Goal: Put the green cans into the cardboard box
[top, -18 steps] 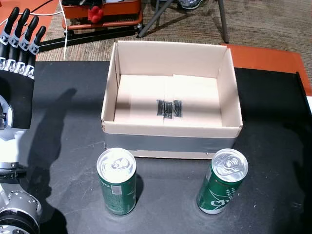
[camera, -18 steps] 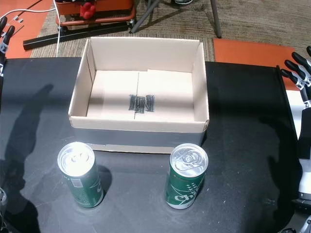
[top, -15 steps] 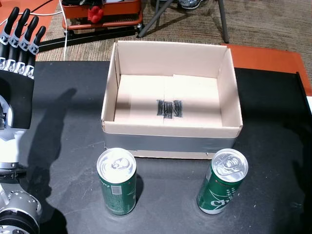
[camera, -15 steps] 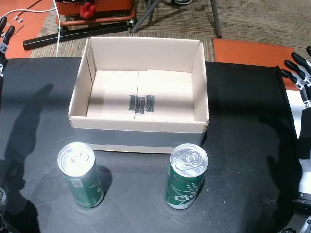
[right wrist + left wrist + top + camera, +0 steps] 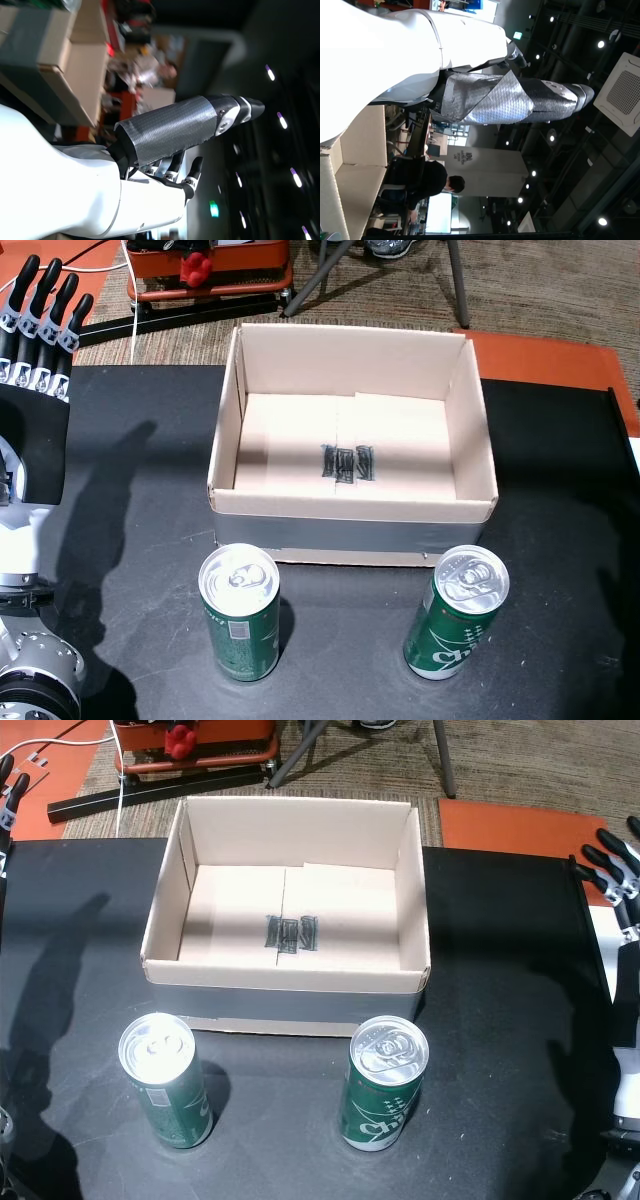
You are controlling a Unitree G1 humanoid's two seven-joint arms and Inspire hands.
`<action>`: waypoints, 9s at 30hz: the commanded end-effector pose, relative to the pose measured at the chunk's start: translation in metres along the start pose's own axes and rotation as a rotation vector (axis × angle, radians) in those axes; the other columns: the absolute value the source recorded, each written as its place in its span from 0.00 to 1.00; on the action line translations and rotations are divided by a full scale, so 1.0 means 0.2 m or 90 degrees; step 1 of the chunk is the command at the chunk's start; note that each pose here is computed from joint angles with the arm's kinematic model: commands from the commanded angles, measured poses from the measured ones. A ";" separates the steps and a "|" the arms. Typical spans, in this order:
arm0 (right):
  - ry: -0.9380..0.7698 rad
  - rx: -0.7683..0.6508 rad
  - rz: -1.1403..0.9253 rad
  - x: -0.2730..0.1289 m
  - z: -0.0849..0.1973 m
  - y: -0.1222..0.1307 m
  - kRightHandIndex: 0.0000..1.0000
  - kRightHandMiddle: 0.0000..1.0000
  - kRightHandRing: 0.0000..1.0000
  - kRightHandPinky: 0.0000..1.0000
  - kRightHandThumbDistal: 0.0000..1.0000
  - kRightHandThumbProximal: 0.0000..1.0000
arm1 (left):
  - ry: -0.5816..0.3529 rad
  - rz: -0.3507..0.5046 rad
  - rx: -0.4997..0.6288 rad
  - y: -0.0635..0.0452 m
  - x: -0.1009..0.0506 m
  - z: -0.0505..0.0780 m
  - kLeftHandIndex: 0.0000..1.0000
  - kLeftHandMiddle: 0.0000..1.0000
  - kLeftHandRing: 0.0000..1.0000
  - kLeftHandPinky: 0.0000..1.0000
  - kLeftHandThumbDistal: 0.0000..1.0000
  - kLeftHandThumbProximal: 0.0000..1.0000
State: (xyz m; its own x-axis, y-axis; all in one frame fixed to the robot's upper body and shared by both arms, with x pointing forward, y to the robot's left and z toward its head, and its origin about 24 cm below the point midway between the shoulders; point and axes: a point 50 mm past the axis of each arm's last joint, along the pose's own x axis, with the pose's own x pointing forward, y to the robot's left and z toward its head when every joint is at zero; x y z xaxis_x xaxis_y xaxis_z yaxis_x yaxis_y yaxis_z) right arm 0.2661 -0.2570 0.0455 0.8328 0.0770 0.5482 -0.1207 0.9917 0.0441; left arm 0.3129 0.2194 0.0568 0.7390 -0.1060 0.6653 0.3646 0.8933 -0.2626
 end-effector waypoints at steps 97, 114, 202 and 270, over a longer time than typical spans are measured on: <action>0.312 -0.030 0.389 -0.13 -0.23 0.26 0.87 0.87 0.92 1.00 1.00 0.61 | 0.032 -0.002 0.021 0.00 -0.03 -0.01 1.00 1.00 1.00 1.00 0.74 1.00; 0.319 -0.007 0.386 -0.14 -0.25 0.28 0.88 0.88 0.93 1.00 1.00 0.45 | 0.035 -0.001 0.021 0.01 -0.02 -0.01 1.00 1.00 1.00 1.00 0.76 1.00; 0.473 -0.002 0.355 -0.18 -0.42 0.40 0.54 0.55 0.59 0.63 0.92 0.23 | -0.011 0.033 0.024 0.05 -0.02 0.04 1.00 1.00 1.00 1.00 0.77 1.00; 0.016 -0.090 0.416 0.33 0.06 0.41 0.27 0.34 0.38 0.41 0.52 0.38 | -0.004 0.022 -0.004 0.00 0.03 0.00 1.00 1.00 1.00 1.00 0.81 1.00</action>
State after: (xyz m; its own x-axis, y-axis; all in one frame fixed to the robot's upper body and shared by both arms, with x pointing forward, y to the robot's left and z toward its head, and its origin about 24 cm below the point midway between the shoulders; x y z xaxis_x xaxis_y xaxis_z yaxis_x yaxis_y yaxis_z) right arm 0.3030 -0.1697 0.0872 0.6364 0.6729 0.3772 -0.5504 0.7387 -0.3892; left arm 0.3178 0.2204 0.0621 0.7437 -0.0749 0.6643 0.3417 0.8967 -0.2813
